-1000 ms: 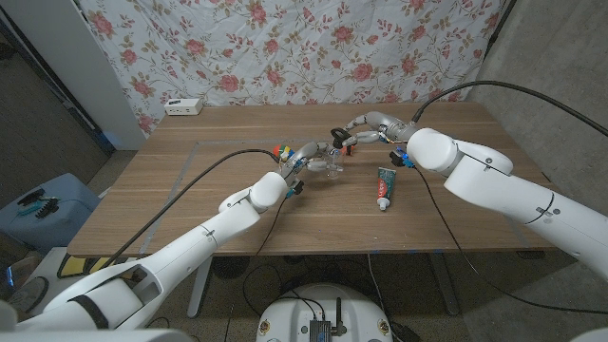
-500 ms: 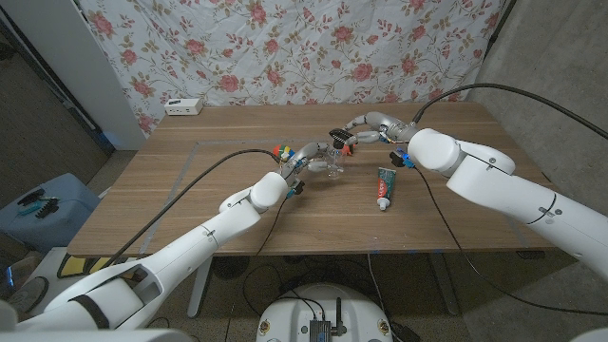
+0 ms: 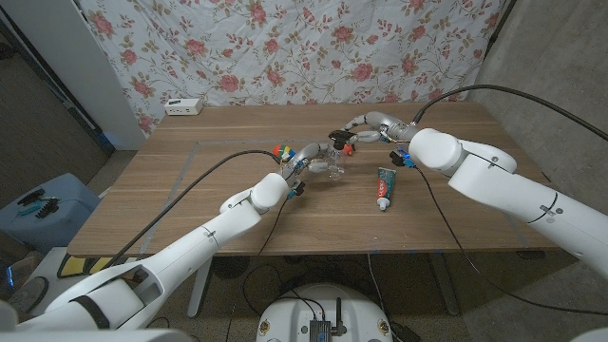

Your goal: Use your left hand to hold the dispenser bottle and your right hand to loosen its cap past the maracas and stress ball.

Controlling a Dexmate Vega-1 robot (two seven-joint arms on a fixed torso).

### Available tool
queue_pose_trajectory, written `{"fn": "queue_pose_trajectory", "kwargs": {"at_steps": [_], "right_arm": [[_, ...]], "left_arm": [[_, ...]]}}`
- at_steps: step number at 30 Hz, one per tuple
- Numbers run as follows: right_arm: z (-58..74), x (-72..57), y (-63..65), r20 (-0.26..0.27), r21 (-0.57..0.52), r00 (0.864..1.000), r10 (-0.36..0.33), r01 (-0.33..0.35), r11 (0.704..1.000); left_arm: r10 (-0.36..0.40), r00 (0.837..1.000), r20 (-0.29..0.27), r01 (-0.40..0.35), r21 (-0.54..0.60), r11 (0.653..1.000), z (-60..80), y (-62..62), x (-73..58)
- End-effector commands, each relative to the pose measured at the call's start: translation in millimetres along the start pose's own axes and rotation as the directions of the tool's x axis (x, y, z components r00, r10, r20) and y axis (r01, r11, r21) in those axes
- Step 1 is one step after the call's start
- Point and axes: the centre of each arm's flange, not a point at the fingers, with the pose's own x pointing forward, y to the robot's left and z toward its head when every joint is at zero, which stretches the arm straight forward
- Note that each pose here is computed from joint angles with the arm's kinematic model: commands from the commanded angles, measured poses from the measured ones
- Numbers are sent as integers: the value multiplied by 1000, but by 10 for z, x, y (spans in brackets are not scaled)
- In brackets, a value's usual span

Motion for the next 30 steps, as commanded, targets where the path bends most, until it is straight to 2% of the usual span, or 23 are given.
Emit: {"fn": "queue_pose_trajectory", "kwargs": {"at_steps": [1,30], "right_arm": [[-12,17,-26,25,33,999,20,-21,999],[16,108,-106,86,48,996,29,-33,998]], "left_arm": [[-6,1000,-5,6,-8,1000,-23,-29,10],[-9,1000,-19,9,-13,1000,-35,-27,26]]}}
